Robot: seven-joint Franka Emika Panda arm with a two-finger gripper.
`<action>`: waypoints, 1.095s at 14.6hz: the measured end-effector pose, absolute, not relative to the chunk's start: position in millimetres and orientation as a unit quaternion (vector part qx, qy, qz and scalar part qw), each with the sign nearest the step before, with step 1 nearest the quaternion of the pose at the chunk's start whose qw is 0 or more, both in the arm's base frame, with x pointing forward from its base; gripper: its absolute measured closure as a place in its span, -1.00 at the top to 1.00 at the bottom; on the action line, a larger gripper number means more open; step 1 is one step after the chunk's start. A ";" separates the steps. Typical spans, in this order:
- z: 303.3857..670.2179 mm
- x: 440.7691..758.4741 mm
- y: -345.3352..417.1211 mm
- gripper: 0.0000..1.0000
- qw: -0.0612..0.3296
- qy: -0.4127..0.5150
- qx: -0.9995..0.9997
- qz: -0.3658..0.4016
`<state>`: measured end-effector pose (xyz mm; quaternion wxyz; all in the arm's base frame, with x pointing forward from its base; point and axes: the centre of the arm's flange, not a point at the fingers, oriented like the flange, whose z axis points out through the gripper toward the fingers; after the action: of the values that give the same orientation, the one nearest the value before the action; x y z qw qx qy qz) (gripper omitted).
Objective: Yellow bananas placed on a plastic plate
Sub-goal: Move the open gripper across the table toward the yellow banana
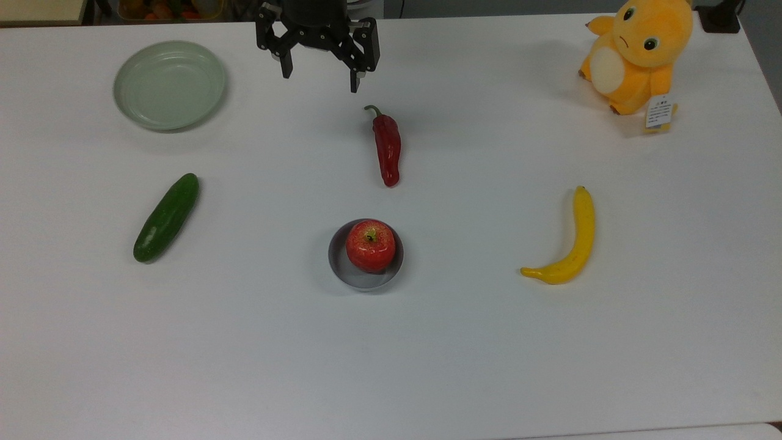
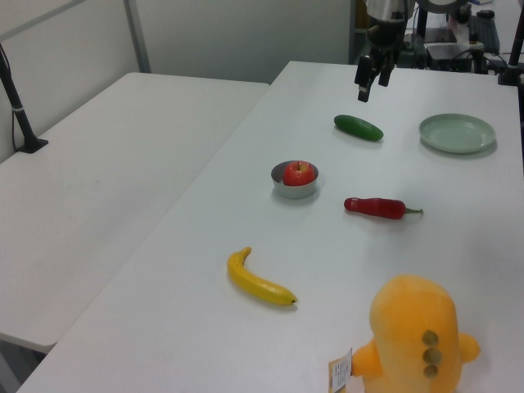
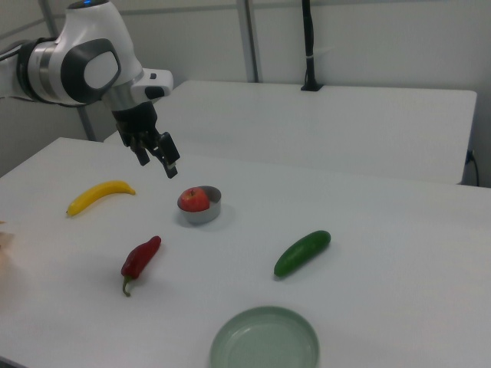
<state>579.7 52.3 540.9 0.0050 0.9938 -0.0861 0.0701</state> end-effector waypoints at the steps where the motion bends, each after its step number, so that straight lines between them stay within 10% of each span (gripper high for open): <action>1: 540.4 579.7 52.3 1.00 0.005 -0.086 0.994 0.070; 16: 537.6 582.2 52.8 1.00 0.006 -0.065 0.995 0.072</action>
<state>582.2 52.8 537.6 0.0059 0.9952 -0.0652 0.0721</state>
